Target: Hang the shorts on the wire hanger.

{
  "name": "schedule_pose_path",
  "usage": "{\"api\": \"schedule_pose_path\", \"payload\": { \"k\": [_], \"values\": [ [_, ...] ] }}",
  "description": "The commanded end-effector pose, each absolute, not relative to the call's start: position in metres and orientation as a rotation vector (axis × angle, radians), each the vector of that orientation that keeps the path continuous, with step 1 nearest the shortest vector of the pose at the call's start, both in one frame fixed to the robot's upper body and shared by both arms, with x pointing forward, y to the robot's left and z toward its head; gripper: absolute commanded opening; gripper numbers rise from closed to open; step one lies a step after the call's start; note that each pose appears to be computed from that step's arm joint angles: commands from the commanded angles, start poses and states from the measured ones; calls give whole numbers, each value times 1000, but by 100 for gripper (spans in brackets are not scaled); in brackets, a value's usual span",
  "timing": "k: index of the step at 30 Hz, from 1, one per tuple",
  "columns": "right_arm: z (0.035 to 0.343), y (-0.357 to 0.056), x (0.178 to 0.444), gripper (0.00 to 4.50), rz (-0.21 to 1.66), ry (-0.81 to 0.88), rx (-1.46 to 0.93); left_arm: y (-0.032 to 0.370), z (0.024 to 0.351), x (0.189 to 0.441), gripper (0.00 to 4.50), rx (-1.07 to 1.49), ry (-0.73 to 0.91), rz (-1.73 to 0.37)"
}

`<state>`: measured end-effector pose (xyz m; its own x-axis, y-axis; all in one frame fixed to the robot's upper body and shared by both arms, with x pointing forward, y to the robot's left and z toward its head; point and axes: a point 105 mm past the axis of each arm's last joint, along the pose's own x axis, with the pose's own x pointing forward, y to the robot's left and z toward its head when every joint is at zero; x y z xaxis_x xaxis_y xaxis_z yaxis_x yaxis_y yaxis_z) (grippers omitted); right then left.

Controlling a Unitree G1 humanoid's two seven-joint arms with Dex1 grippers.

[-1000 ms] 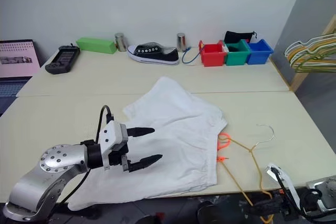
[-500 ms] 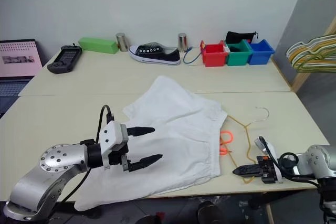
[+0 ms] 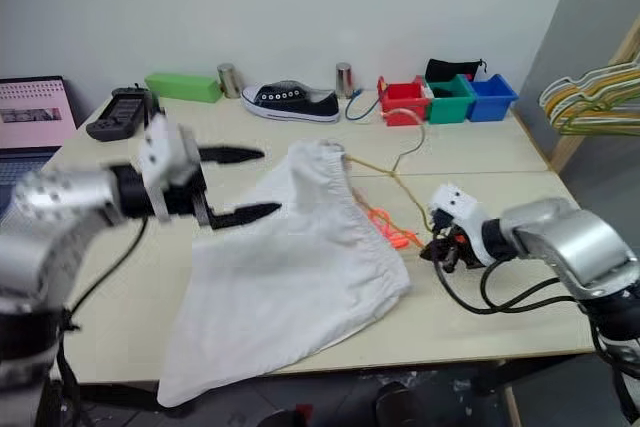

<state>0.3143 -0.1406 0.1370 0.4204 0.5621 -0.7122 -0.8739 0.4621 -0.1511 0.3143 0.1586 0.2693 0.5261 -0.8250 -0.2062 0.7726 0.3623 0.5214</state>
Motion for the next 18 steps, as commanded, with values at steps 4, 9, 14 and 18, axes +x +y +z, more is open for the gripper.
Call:
{"api": "schedule_pose_path", "payload": {
  "k": [4, 9, 14, 18],
  "values": [
    [161, -113, 343, 0, 909, 411, -794, 159, 273, 333, 449, 880, -15, -1160],
    [171, -100, 341, 0, 929, 348, -845, 162, 253, 350, 449, 992, 38, -1197],
    [179, -95, 339, 0, 917, 276, -954, 163, 240, 366, 449, 1078, 54, -1192],
    [184, -88, 337, 0, 916, 238, -983, 161, 229, 369, 449, 1126, 81, -1216]
  ]
}}
